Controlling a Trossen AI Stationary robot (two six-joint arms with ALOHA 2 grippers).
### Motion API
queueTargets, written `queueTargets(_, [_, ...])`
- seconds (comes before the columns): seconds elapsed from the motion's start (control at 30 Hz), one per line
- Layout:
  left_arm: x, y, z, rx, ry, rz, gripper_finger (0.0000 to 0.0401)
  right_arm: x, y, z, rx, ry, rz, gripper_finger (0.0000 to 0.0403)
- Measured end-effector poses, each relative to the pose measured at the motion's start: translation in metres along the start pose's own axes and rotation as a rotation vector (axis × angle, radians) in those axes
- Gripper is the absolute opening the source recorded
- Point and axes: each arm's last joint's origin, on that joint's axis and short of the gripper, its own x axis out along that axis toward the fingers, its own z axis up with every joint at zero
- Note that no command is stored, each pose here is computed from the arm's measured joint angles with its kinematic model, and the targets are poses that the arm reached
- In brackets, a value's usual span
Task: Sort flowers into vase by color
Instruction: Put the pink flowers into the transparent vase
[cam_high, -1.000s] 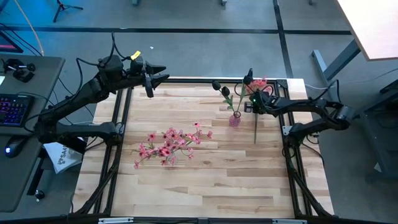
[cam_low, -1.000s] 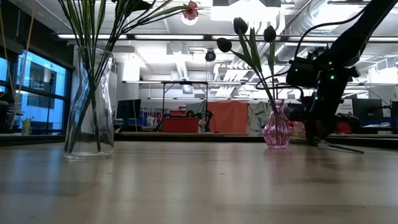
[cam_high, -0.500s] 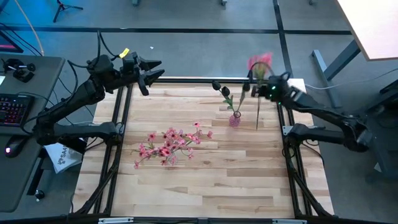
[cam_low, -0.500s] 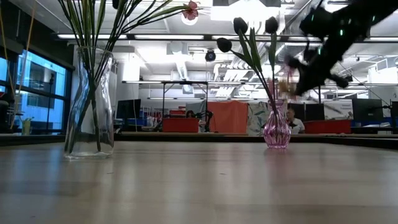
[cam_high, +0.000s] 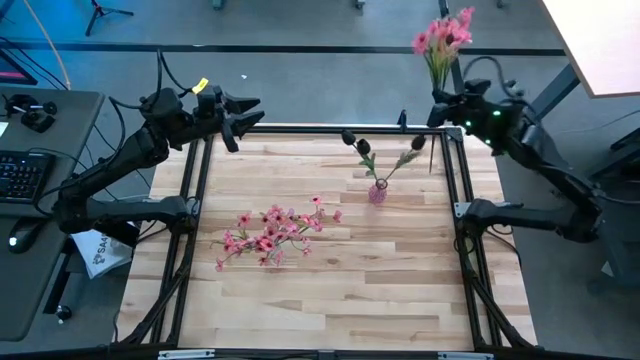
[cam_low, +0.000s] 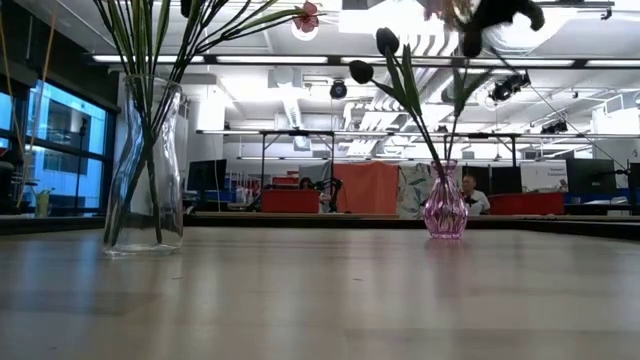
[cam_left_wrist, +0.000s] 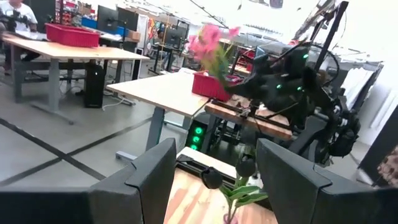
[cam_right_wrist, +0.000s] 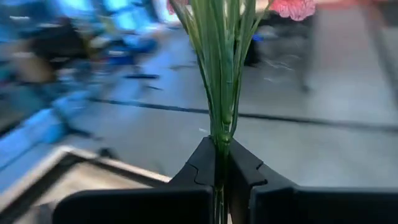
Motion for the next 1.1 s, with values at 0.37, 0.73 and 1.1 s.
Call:
queueTargets(0.37, [0.001, -0.007, 0.001, -0.066, -0.007, -0.062, 0.0211, -0.029, 0.06, -0.006, -0.013, -0.036, 0.578, 0.0001])
queueTargets(0.73, [0.002, -0.028, -0.002, -0.182, 0.006, -0.178, 0.0211, -0.049, 0.131, -0.084, 0.068, -0.06, 1.121, 0.0001])
queueTargets(1.1, [-0.003, -0.048, -0.006, -0.118, 0.043, -0.288, 0.0211, -0.077, 0.207, -0.127, 0.12, -0.055, 1.367, 0.0001])
